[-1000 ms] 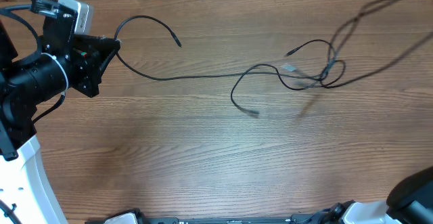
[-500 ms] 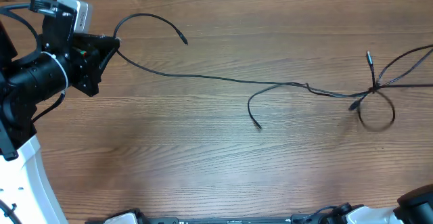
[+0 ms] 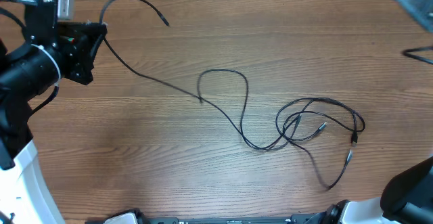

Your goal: Untangle cables

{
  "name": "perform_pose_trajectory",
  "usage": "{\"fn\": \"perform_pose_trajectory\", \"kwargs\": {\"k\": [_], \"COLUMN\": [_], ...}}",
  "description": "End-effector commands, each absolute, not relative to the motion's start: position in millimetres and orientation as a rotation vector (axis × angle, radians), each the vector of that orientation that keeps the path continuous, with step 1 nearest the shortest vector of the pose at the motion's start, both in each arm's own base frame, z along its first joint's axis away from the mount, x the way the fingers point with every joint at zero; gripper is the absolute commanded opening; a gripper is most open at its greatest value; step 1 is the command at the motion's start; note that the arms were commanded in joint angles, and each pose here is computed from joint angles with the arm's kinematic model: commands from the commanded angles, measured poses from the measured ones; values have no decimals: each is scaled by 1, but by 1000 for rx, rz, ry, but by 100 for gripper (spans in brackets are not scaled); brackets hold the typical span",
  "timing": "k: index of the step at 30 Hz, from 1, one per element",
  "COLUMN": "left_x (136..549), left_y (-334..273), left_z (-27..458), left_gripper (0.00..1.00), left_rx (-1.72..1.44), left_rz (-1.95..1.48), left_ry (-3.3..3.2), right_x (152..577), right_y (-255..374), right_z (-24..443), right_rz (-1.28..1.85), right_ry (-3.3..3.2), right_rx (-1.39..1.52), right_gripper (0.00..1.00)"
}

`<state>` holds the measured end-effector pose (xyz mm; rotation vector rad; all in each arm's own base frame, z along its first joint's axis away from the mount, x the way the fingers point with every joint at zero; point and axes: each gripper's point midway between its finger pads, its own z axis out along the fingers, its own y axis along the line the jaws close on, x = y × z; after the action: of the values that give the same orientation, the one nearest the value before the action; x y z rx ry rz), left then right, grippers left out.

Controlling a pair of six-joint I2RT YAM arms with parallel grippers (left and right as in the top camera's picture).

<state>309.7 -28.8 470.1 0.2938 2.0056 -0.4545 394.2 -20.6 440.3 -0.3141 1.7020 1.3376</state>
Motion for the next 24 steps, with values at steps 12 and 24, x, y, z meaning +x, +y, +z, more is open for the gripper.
{"fn": "perform_pose_trajectory", "kwargs": {"k": [12, 24], "left_x": [280, 322], "left_y": [-22, -11], "left_z": [547, 504], "left_gripper": [4, 4], "left_rx": [237, 136], "left_rz": [-299, -412], "left_ry": [1810, 1977], "right_x": [421, 420], "right_y": [75, 103], "right_z": [344, 178], "right_rz": [1664, 763], "right_ry": [1816, 2487], "right_rx": [-413, -424], "right_gripper": [100, 100]}}
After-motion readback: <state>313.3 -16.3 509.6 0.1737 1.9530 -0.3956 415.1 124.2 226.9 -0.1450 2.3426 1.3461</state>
